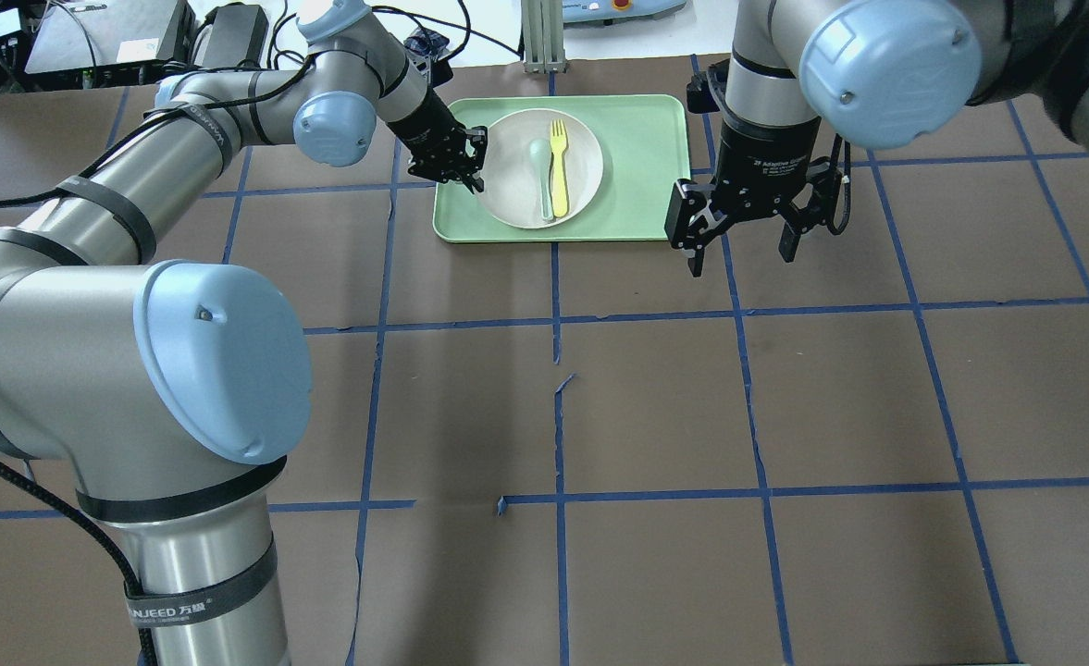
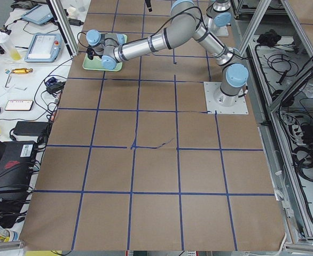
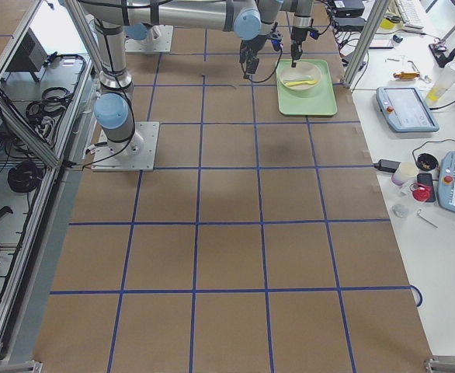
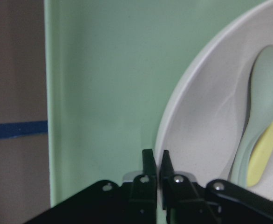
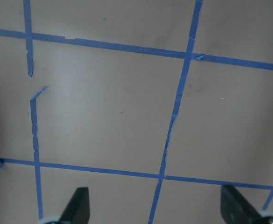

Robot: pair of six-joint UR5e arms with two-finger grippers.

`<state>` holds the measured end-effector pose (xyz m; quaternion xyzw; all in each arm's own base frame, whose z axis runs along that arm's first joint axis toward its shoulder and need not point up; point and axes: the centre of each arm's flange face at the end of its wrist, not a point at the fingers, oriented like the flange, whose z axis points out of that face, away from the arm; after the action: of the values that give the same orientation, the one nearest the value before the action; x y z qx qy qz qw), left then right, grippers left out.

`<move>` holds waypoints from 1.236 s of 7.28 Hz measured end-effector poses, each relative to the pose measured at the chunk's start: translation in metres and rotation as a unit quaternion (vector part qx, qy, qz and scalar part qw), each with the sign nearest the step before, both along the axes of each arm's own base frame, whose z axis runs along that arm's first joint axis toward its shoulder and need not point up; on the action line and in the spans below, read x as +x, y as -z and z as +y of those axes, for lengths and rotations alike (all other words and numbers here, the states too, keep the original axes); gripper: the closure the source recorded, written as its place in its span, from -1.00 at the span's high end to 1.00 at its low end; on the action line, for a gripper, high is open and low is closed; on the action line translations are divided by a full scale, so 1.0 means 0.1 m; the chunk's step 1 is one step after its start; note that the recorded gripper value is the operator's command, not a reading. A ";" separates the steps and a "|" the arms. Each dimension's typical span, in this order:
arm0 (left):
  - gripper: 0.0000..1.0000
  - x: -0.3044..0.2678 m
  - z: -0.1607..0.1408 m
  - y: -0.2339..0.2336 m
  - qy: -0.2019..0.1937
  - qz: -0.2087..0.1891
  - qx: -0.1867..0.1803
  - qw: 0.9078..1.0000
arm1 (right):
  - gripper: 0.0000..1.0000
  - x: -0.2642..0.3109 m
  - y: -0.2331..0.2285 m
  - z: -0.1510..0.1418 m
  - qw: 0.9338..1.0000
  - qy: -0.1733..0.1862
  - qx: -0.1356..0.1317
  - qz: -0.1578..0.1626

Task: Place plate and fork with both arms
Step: 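Lower the plate onto the tray and open the left gripper, then raise the left gripper away while the right gripper reaches over the plate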

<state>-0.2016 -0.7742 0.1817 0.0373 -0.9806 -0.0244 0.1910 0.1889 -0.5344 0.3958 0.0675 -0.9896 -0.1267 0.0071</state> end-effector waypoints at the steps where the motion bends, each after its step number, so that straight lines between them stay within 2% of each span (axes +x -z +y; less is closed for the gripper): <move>1: 1.00 0.00 -0.01 -0.03 -0.008 0.001 -0.005 1.000 | 1.00 0.00 0.00 0.00 1.000 0.001 -0.001 0.000; 2: 1.00 0.00 -0.01 -0.12 -0.011 0.002 -0.016 1.000 | 1.00 0.00 -0.01 -0.01 1.000 0.002 -0.003 -0.001; 4: 1.00 0.12 0.04 -0.61 -0.020 -0.005 -0.032 0.999 | 1.00 0.03 -0.05 -0.05 1.000 0.008 -0.018 -0.014; 6: 1.00 0.64 0.33 -1.07 -0.014 -0.063 0.001 0.998 | 1.00 0.05 -0.06 -0.16 0.998 0.022 -0.048 -0.019; 8: 1.00 1.18 0.85 -1.40 0.036 -0.146 0.045 0.988 | 1.00 0.09 0.13 -0.38 0.997 0.029 -0.074 -0.022; 9: 1.00 1.40 1.06 -1.58 0.044 -0.165 0.063 0.983 | 0.96 0.16 0.31 -0.56 0.995 0.028 -0.094 -0.025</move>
<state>-0.0621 -0.6686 0.3397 0.0095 -0.9958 -0.0879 0.0223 0.2046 -0.5899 0.3650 0.0420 -0.9985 -0.0317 -0.0146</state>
